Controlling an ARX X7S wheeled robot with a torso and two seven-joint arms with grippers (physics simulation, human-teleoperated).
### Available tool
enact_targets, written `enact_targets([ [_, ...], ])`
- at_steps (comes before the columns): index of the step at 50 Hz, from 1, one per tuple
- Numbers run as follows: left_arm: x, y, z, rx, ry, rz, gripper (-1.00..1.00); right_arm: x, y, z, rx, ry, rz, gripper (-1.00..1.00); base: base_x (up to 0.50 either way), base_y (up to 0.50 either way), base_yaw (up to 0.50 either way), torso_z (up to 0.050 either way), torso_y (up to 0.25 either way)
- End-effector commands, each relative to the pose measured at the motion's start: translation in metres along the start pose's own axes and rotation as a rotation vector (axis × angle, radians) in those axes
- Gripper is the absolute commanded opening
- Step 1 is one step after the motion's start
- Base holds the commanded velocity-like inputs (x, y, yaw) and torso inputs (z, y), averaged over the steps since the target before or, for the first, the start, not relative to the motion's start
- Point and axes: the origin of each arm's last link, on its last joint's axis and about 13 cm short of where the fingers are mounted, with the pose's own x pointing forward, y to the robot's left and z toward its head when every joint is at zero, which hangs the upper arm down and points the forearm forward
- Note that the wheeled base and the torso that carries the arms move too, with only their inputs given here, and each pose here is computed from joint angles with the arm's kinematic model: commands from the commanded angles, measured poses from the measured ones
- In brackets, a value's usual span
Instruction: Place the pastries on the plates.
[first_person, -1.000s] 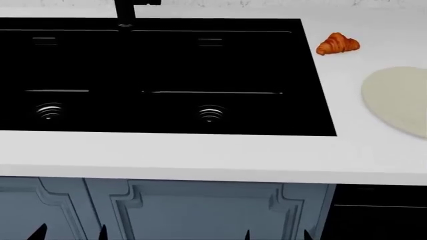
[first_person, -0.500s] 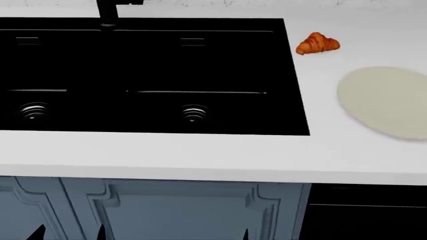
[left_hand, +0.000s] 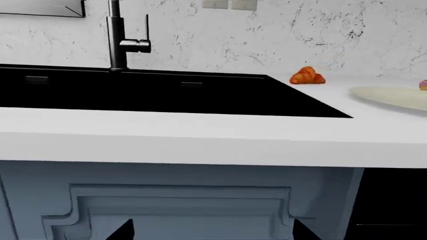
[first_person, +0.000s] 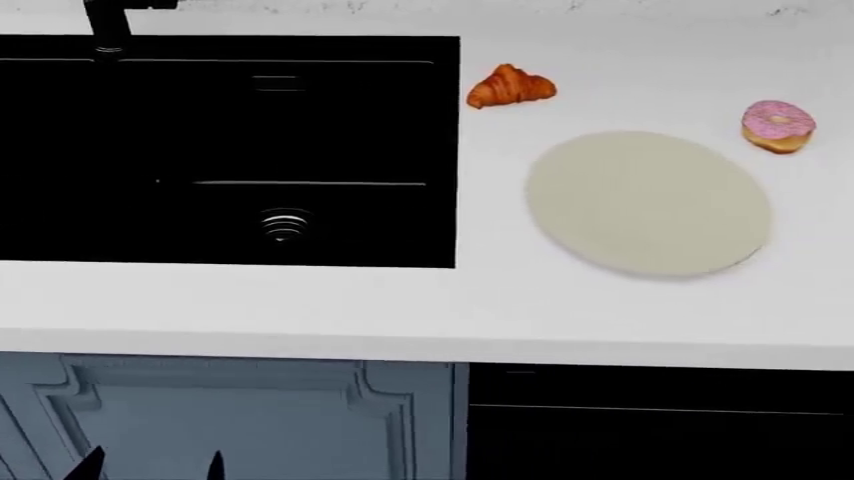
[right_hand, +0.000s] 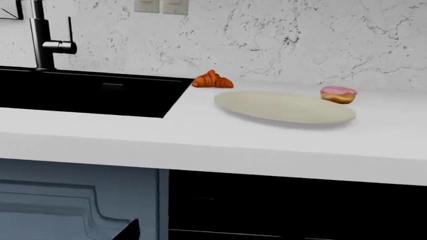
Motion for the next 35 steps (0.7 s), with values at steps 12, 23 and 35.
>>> enact_targets([
  [12, 0.0008, 0.0002, -0.0011, -0.015, 0.019, 0.007, 1.00, -0.0010, -0.0013, 0.0002, -0.018, -0.002, -0.018, 1.00, 0.00, -0.46, 0.00, 0.000, 0.000],
  [23, 0.0000, 0.0001, -0.0014, -0.007, 0.009, 0.005, 1.00, -0.0022, -0.0015, 0.0006, -0.011, -0.002, -0.019, 1.00, 0.00, -0.46, 0.00, 0.000, 0.000],
  [35, -0.0001, 0.0002, -0.0007, -0.021, 0.013, 0.002, 1.00, -0.0024, -0.0019, 0.0012, -0.014, -0.004, -0.020, 1.00, 0.00, -0.46, 0.00, 0.000, 0.000],
])
